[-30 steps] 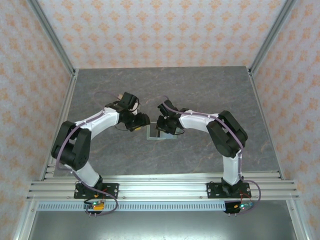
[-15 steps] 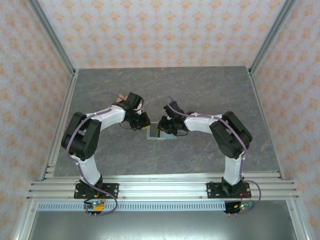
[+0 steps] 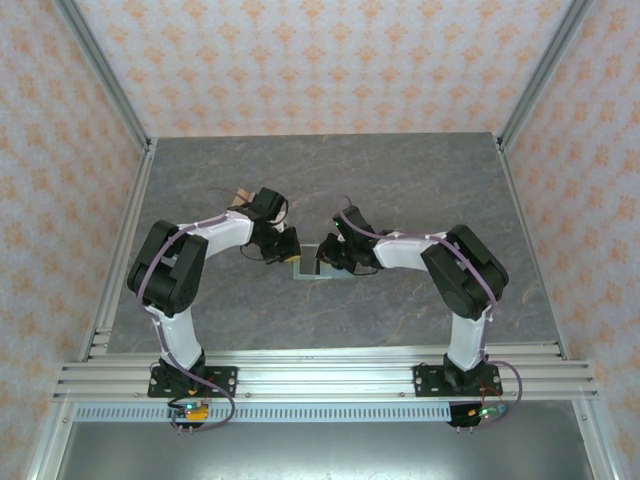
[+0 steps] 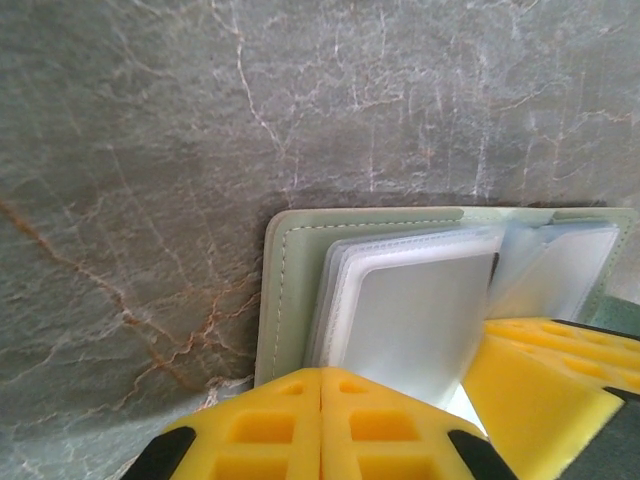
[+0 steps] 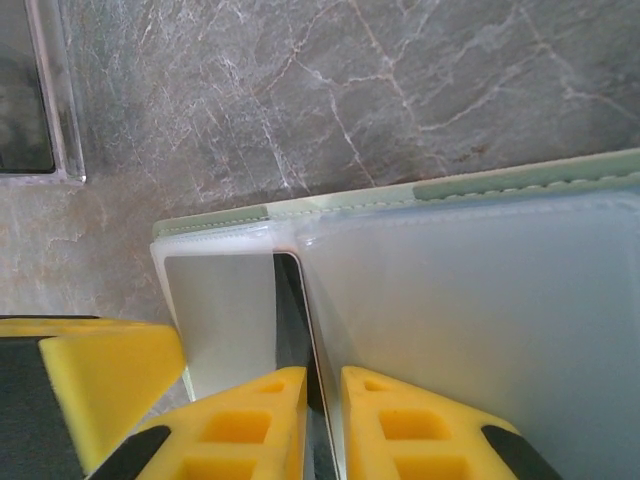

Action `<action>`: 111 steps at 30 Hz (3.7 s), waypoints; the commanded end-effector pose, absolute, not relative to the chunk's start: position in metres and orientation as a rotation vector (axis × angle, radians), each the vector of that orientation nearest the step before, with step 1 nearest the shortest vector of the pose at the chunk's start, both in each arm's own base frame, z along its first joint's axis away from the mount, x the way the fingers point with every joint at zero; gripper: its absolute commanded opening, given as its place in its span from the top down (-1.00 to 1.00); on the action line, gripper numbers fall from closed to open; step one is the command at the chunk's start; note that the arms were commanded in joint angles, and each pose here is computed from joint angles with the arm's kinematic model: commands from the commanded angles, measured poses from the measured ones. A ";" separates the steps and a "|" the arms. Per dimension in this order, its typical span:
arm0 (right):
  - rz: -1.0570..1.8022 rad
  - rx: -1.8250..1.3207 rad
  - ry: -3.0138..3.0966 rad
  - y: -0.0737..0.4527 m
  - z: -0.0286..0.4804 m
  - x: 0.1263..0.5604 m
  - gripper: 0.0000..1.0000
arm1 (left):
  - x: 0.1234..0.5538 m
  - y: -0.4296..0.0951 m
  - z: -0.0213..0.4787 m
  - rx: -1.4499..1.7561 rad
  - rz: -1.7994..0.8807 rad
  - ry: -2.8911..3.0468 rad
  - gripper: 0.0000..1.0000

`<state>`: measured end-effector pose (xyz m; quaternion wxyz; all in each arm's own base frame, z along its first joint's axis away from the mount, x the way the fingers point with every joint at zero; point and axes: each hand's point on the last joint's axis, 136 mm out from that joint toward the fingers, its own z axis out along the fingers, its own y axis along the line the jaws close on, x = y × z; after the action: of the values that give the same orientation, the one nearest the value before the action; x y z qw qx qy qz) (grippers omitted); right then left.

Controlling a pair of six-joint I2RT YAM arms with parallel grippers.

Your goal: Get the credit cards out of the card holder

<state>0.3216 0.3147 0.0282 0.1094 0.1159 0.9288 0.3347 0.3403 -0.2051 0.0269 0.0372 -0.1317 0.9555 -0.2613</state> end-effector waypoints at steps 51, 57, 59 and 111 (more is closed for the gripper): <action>0.964 0.400 2.710 0.292 0.039 0.316 0.94 | 0.328 -0.191 0.011 -0.382 -0.627 3.003 0.83; 0.950 0.408 2.721 0.293 0.034 0.317 0.94 | 0.338 -0.200 0.045 -0.314 -0.707 2.938 0.78; 0.941 0.413 2.726 0.292 0.032 0.317 0.94 | 0.339 -0.205 0.055 -0.293 -0.741 2.916 0.78; 0.863 0.355 2.503 0.253 0.084 0.314 0.96 | 0.356 -0.226 0.089 -0.212 -0.788 2.831 0.20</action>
<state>0.3072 0.2625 0.0659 0.1887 0.1384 0.9173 0.3222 0.3439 -0.2239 0.0474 0.0507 -0.0716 0.9648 -0.2477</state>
